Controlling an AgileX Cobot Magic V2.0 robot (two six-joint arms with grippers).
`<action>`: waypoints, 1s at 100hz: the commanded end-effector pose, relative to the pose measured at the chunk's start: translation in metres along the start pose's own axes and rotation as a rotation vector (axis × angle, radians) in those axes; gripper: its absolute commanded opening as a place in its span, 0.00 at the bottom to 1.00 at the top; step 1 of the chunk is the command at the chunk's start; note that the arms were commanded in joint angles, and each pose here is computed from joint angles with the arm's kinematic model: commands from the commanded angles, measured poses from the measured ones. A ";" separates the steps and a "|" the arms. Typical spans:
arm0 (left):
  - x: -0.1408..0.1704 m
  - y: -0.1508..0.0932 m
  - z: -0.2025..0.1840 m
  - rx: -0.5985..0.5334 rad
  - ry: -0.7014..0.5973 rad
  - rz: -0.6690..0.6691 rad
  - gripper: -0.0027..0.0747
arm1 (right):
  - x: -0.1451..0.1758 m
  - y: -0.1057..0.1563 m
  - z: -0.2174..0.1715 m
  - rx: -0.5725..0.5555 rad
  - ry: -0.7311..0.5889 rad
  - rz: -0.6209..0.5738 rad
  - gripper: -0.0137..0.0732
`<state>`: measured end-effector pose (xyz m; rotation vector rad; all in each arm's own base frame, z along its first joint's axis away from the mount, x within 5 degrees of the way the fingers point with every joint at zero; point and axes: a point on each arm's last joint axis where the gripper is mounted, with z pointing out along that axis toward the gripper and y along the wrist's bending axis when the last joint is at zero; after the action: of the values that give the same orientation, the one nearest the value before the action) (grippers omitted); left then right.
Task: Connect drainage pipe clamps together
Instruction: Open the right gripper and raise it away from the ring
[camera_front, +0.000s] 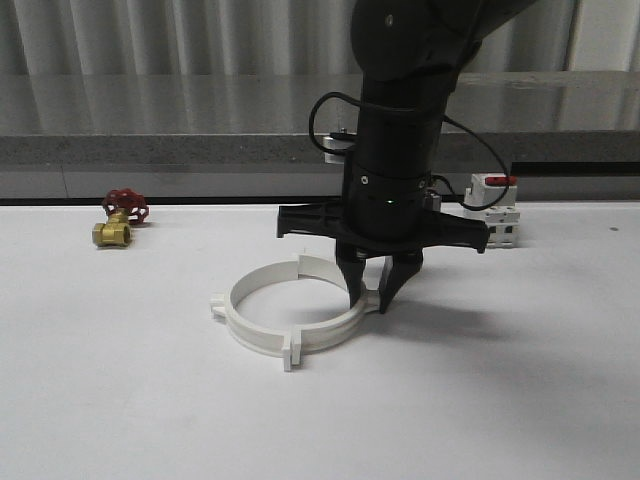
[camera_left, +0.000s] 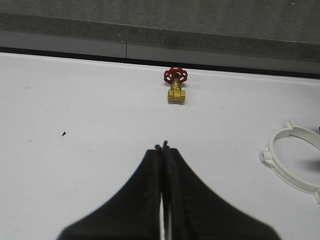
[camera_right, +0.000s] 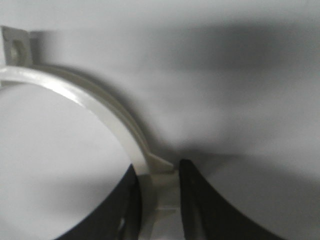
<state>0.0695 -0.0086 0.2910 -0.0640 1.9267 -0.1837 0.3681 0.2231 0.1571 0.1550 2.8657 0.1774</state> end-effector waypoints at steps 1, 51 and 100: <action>-0.014 -0.002 -0.003 0.006 -0.090 -0.010 0.01 | -0.010 0.008 -0.025 -0.063 -0.078 0.004 0.42; -0.014 -0.002 -0.003 0.006 -0.090 -0.010 0.01 | -0.014 0.007 -0.035 -0.068 -0.090 -0.018 0.71; -0.014 -0.002 -0.003 0.006 -0.090 -0.010 0.01 | -0.044 -0.038 -0.166 -0.134 -0.365 -0.185 0.71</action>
<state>0.0695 -0.0086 0.2910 -0.0640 1.9267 -0.1837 0.3722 0.1848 0.2629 -0.0628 2.6485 0.2412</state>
